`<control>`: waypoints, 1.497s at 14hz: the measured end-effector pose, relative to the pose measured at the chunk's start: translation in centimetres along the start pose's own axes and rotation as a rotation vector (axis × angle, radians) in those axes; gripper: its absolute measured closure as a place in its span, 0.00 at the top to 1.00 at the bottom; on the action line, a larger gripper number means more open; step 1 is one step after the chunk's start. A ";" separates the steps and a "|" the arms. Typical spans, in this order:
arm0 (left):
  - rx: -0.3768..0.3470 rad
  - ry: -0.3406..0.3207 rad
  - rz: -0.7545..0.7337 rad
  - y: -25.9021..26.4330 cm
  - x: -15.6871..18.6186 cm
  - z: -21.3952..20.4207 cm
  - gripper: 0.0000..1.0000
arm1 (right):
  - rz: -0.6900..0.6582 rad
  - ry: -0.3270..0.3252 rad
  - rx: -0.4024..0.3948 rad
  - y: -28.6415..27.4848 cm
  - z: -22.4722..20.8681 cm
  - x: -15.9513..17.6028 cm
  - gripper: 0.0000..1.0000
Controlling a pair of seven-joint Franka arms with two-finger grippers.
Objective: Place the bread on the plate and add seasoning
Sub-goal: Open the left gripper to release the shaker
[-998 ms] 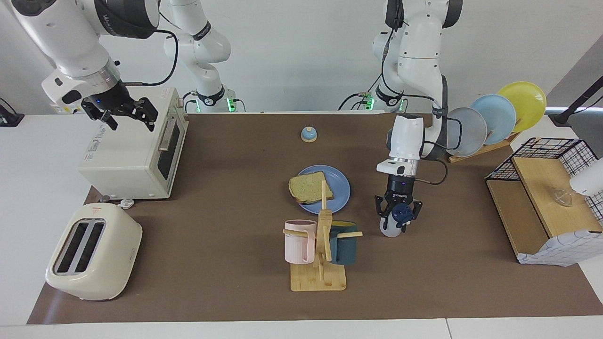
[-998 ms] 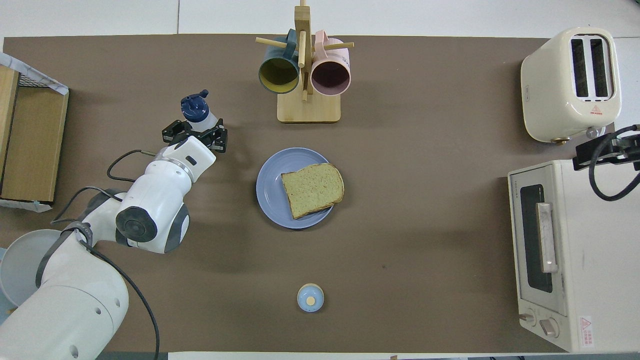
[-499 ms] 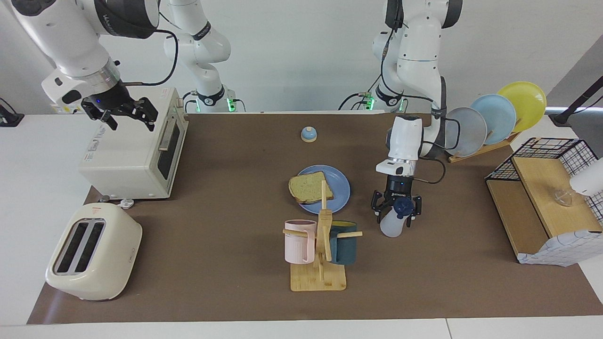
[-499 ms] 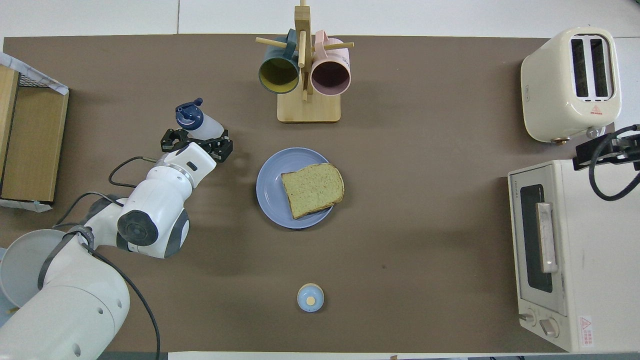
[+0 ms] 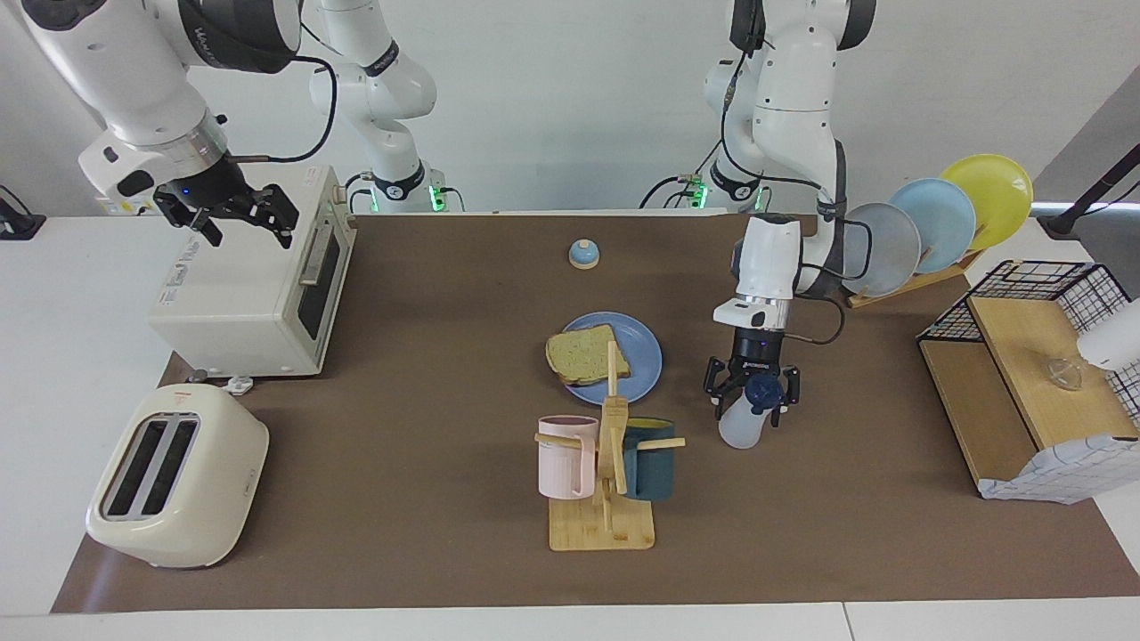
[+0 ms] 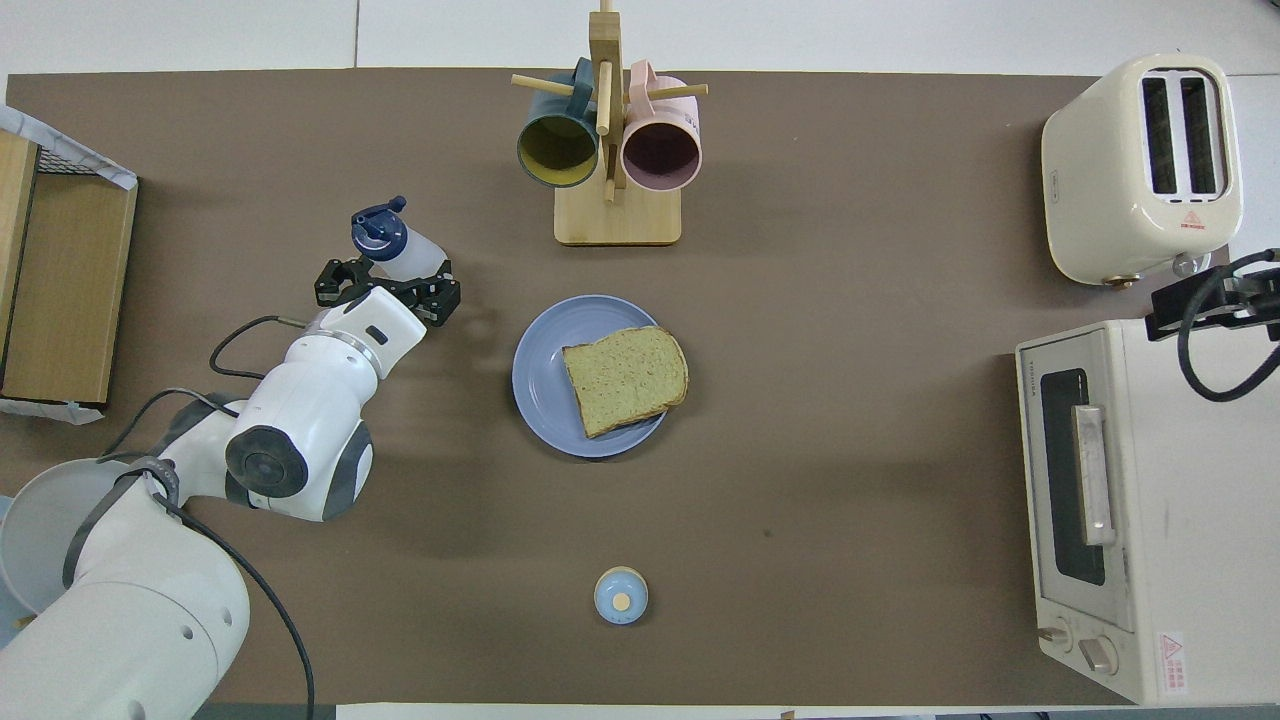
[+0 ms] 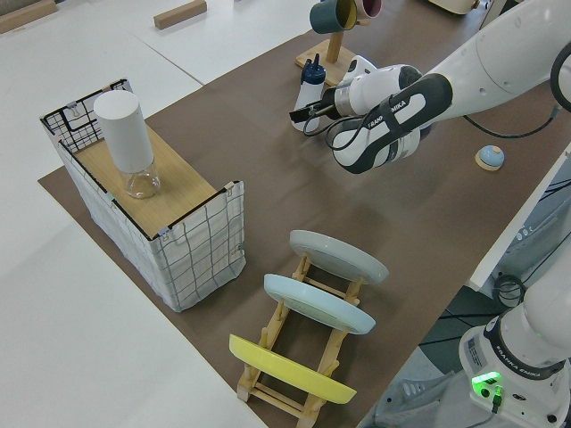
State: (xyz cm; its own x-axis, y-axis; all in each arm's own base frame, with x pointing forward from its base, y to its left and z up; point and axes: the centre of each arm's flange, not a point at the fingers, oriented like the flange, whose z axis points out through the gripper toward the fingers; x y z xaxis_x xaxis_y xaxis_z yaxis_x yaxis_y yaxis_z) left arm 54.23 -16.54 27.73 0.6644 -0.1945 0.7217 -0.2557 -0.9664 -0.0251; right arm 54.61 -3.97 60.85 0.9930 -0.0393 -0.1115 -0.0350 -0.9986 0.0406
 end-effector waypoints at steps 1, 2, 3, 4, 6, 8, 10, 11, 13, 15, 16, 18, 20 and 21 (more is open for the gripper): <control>-0.001 0.001 -0.004 -0.1 0.0 -0.5 1.00 | 0.000 0.000 0.000 0.0 0.0 0.0 1.00; -0.002 0.002 -0.009 -0.2 -0.1 -1.1 1.00 | 0.000 0.000 0.000 0.0 0.0 0.0 1.00; -0.004 0.002 -0.015 -0.4 -0.2 -1.7 1.00 | 0.000 0.000 0.000 0.0 0.0 0.0 1.00; -0.005 0.000 -0.021 -0.5 -0.4 -2.4 1.00 | 0.000 0.000 0.000 0.0 0.0 0.0 1.00; -0.010 -0.002 -0.031 -0.6 -0.7 -3.6 1.00 | 0.000 0.000 0.000 0.0 0.0 0.0 1.00; -0.012 -0.013 -0.039 -0.7 -0.8 -4.4 1.00 | 0.000 0.000 0.000 0.0 0.0 0.0 1.00; -0.013 -0.035 -0.044 -0.7 -0.3 -5.0 1.00 | 0.000 0.000 0.000 0.0 0.0 0.0 1.00; -0.013 -0.057 -0.048 -0.6 0.2 -5.6 1.00 | 0.000 0.000 0.000 0.0 0.0 0.0 1.00; -0.018 -0.096 -0.059 -0.6 1.8 -7.3 1.00 | 0.000 0.000 0.000 0.0 0.0 0.0 1.00; -0.023 -0.126 -0.071 -0.8 3.4 -9.4 1.00 | 0.000 0.000 0.000 0.0 0.0 0.0 1.00; -0.027 -0.140 -0.076 -0.9 4.1 -10.5 1.00 | 0.000 0.000 0.000 0.0 0.0 0.0 1.00; -0.032 -0.175 -0.083 -1.0 5.3 -12.3 1.00 | 0.000 0.000 0.000 0.0 0.0 0.0 1.00; -0.035 -0.223 -0.082 -0.9 6.9 -14.0 1.00 | 0.000 0.000 0.000 0.0 0.0 0.0 1.00; -0.037 -0.248 -0.078 -0.6 8.0 -15.0 1.00 | 0.000 0.000 0.000 0.0 0.0 0.0 1.00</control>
State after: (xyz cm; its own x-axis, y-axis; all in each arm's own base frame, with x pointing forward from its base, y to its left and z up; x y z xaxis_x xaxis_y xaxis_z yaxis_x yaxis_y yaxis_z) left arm 49.20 -14.97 43.89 0.8341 -0.1591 0.5282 -0.2192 -0.9742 0.0528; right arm 54.60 -3.97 60.85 0.9930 -0.0393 -0.1115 -0.0350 -0.9986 0.0406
